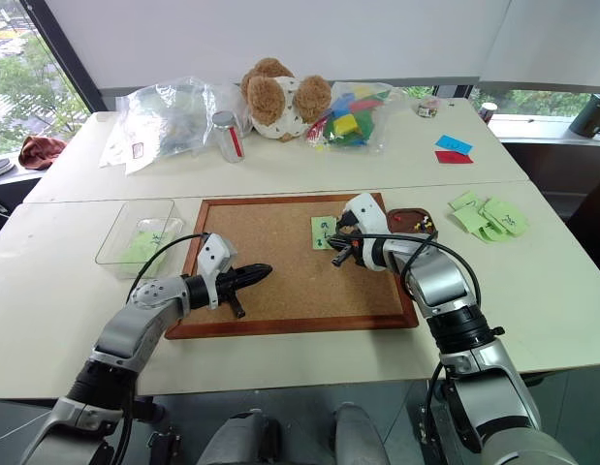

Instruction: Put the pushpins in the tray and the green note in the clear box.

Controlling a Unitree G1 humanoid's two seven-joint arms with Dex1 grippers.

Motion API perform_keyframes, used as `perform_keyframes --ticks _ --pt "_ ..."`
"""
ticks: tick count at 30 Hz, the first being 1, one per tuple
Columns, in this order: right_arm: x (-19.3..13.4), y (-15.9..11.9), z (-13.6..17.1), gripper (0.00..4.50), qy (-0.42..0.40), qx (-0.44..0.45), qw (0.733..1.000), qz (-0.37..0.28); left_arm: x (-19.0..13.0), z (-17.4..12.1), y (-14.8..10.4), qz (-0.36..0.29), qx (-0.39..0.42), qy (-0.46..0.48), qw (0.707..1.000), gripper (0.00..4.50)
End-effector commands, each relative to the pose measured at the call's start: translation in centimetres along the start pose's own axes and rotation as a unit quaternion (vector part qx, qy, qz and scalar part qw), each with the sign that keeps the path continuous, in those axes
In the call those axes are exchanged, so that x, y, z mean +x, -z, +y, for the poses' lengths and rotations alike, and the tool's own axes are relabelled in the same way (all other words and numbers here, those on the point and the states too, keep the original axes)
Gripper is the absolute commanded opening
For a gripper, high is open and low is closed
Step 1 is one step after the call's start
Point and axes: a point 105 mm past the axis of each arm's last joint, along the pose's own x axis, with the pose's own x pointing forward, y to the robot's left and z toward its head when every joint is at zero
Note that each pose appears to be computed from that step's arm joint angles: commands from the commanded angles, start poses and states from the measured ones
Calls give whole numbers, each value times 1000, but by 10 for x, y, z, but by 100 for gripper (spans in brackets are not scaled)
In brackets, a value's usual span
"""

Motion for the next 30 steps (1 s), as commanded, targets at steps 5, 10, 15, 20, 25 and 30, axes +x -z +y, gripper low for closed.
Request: perform_keyframes --ticks 5,10,15,20,25,30 --pt "-37 -65 -19 3 35 -29 996 -81 -5 -2 37 64 -30 -4 997 0" --pt "-61 -77 -41 3 77 -30 992 -94 -5 -1 37 66 -30 -2 997 0" --pt "-78 -54 -78 3 139 -1 988 -70 -3 0 37 65 -30 -1 997 0" --pt "-83 -23 -104 3 175 22 984 -33 -2 0 37 65 -29 0 997 0" --pt "-78 9 -115 3 185 55 981 -3 -2 0 37 64 -29 0 998 0" --pt "-75 19 -119 3 186 62 981 9 -3 1 37 64 -28 -3 998 0"
